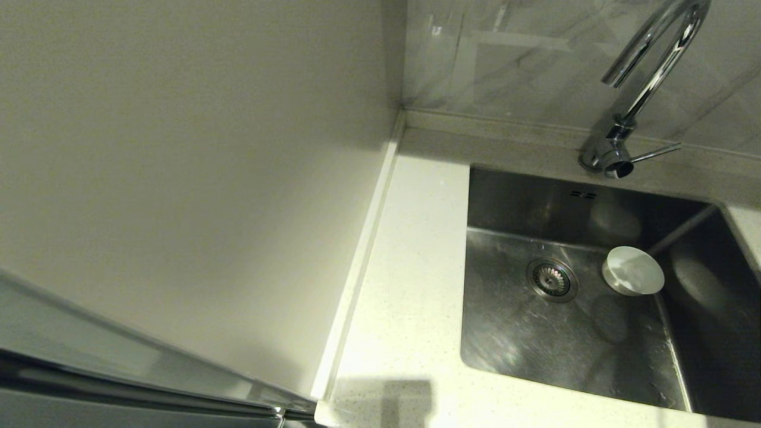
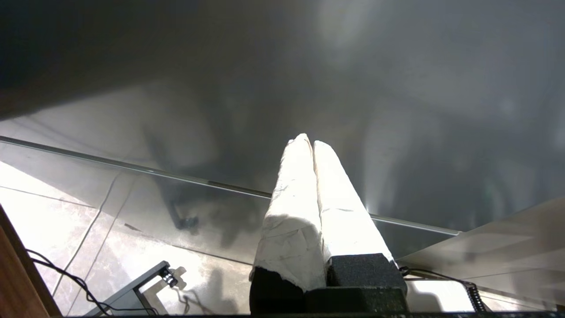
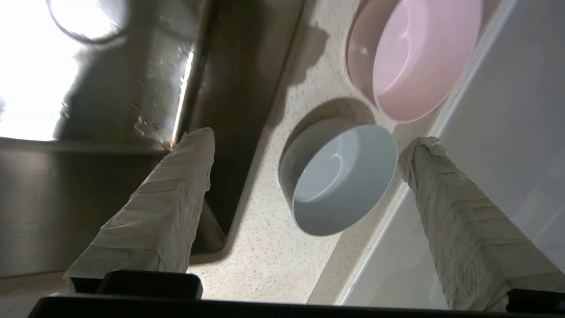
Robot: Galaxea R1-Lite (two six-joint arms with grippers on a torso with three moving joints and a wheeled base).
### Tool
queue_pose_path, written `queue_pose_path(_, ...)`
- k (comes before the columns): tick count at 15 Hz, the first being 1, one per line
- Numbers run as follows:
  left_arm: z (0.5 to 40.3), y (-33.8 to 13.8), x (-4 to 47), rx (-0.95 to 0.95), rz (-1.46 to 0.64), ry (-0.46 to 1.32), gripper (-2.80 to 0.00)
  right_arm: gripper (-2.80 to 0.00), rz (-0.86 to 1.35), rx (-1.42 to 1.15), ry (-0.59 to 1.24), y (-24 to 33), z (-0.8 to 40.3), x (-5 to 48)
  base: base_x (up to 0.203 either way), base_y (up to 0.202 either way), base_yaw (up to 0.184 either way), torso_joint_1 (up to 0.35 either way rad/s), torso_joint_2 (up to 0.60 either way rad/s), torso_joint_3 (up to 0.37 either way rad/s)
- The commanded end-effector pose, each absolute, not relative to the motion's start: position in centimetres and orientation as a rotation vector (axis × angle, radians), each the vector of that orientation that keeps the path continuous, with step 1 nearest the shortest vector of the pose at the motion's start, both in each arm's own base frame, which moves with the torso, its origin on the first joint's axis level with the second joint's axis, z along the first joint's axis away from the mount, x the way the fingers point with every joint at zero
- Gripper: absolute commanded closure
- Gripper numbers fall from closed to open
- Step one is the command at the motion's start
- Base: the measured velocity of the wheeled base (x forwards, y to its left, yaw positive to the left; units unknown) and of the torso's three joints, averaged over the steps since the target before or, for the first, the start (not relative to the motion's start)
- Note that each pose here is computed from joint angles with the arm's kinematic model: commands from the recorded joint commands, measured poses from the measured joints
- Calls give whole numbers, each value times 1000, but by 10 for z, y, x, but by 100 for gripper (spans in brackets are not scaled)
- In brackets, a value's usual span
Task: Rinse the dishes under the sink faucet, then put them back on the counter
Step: Put a bowl into the sink
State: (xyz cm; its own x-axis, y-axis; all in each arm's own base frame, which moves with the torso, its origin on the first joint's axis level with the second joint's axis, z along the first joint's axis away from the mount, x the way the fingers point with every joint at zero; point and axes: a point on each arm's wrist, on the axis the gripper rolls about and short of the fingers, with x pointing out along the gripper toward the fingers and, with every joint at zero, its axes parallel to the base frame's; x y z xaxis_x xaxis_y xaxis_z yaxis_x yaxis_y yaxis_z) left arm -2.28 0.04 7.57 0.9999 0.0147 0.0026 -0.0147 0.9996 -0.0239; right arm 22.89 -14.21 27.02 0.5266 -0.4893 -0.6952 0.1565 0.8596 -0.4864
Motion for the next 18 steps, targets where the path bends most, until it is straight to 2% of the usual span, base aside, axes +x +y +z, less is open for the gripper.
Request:
queue_pose_path(1,76,0,-23,-25,14,-7,0,-280,-409,-358,994,-158,256,238,0,0,0,0,0,0)
queue_pose_path(8,76,0,-23,-25,15,-6,0,-280,-509,-265,957,-205,230,267,0,0,0,0,0,0)
queue_pose_path(18,76,0,-23,-25,15,-6,0,-280,-522,-181,829,-226,212,296,0,0,0,0,0,0)
